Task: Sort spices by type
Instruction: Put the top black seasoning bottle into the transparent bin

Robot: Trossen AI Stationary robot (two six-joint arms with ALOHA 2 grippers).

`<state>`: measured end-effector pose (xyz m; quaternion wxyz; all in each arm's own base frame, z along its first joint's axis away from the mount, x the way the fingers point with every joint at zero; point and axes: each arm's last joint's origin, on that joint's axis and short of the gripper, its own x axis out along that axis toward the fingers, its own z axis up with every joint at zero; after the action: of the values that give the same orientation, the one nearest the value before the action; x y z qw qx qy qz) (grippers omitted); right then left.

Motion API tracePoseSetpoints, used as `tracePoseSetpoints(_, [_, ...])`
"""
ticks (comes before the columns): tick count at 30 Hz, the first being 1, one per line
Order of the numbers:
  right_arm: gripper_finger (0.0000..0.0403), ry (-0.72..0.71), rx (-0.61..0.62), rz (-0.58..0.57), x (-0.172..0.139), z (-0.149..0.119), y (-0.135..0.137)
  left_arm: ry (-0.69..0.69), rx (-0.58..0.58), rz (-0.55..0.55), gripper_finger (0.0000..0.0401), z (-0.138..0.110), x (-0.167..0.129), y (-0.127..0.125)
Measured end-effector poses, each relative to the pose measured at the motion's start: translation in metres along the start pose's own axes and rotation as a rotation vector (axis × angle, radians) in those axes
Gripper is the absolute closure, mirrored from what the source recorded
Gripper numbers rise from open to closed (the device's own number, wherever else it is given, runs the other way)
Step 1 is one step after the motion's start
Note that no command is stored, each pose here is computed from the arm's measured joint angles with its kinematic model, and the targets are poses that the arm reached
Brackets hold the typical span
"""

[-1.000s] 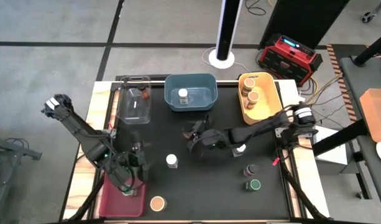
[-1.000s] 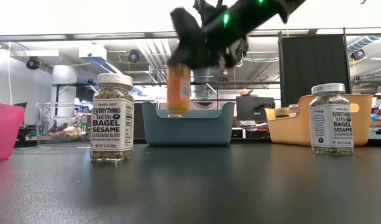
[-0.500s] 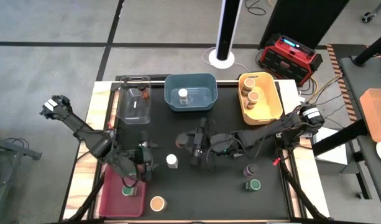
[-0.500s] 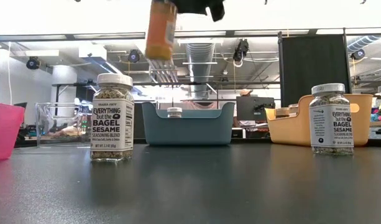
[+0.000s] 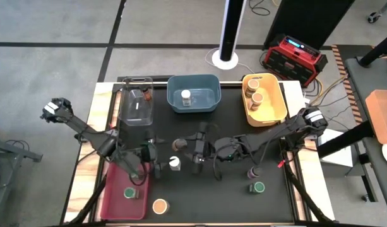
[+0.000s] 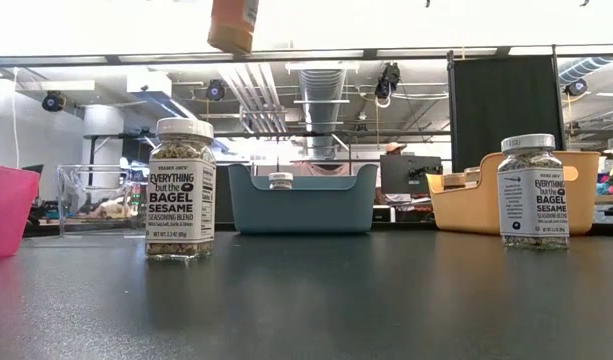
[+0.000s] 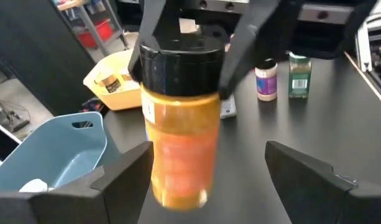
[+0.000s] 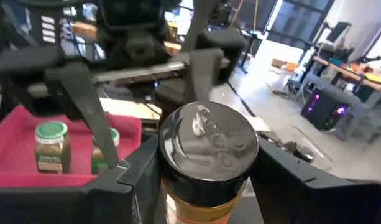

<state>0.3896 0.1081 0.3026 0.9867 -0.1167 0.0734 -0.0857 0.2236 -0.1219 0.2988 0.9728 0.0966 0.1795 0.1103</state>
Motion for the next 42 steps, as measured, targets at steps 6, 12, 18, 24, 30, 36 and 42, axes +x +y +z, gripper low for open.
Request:
tracePoseSetpoints(6, [0.0210, -0.047, -0.042, 0.020, 0.002, 0.000, 0.007, 0.014, 0.005, 0.021, 0.0108, -0.002, 0.007, 0.002])
tracePoseSetpoints(12, [0.0210, -0.085, -0.037, 0.053, 0.001, 0.004, 0.009, 0.034, 0.028, 0.029, 0.0112, -0.005, 0.014, 0.001])
tracePoseSetpoints(18, [0.0208, -0.099, -0.037, 0.073, 0.002, 0.003, 0.010, 0.030, 0.056, 0.021, 0.0168, -0.004, 0.016, -0.001])
tracePoseSetpoints(24, [0.0189, -0.097, -0.031, 0.072, 0.002, 0.003, 0.010, 0.022, 0.048, 0.019, 0.0252, -0.004, 0.016, -0.001])
tracePoseSetpoints(30, [0.0188, -0.097, -0.008, 0.071, 0.002, 0.003, 0.010, 0.016, 0.042, 0.019, 0.0260, -0.003, 0.015, -0.001])
tracePoseSetpoints(36, [0.0153, -0.103, 0.052, 0.067, -0.003, 0.010, 0.005, 0.007, 0.034, 0.030, 0.0242, -0.002, 0.015, 0.000])
tracePoseSetpoints(42, [0.0099, -0.086, 0.075, 0.072, -0.010, 0.015, 0.001, -0.003, 0.031, 0.039, 0.0240, 0.000, 0.012, 0.002])
